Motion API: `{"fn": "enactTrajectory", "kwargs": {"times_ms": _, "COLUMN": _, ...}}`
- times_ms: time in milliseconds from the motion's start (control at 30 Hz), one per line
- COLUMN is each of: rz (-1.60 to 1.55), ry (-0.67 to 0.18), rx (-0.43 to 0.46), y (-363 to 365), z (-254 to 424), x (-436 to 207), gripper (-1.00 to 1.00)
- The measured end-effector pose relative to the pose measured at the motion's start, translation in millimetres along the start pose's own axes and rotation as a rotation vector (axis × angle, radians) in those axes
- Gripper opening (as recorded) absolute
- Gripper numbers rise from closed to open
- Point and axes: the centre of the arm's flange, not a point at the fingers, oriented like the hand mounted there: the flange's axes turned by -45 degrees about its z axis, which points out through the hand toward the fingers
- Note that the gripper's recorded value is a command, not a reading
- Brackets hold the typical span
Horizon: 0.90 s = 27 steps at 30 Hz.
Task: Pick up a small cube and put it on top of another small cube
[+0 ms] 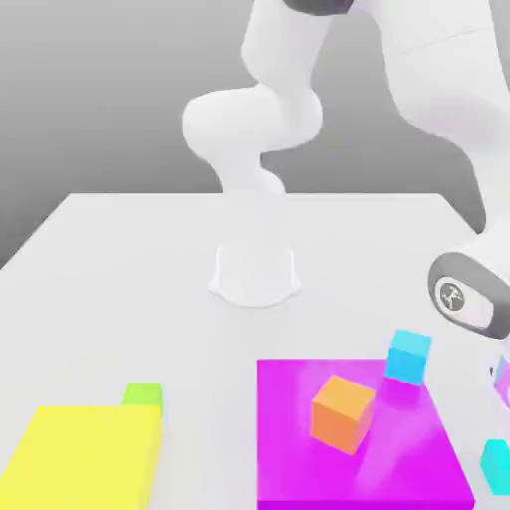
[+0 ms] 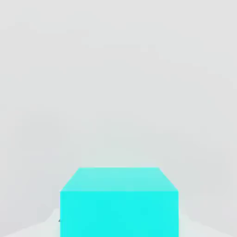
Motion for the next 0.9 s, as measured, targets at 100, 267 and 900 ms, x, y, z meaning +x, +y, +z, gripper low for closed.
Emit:
{"fn": "enactTrajectory", "kwargs": {"times_ms": 100, "rz": -0.001, "ry": 0.000, "rx": 0.000, "y": 0.4, "z": -35.8, "x": 0.4, "gripper": -1.00}}
{"fn": "enactTrajectory", "kwargs": {"times_ms": 267, "rz": -0.114, "ry": 0.023, "rx": 0.020, "y": -15.1, "z": -89.0, "x": -16.7, "gripper": -1.00}}
{"fn": "enactTrajectory", "kwargs": {"times_ms": 900, "rz": -0.678, "ry": 0.000, "rx": 0.001, "y": -104.0, "z": -142.6, "x": -106.6, "gripper": -1.00}}
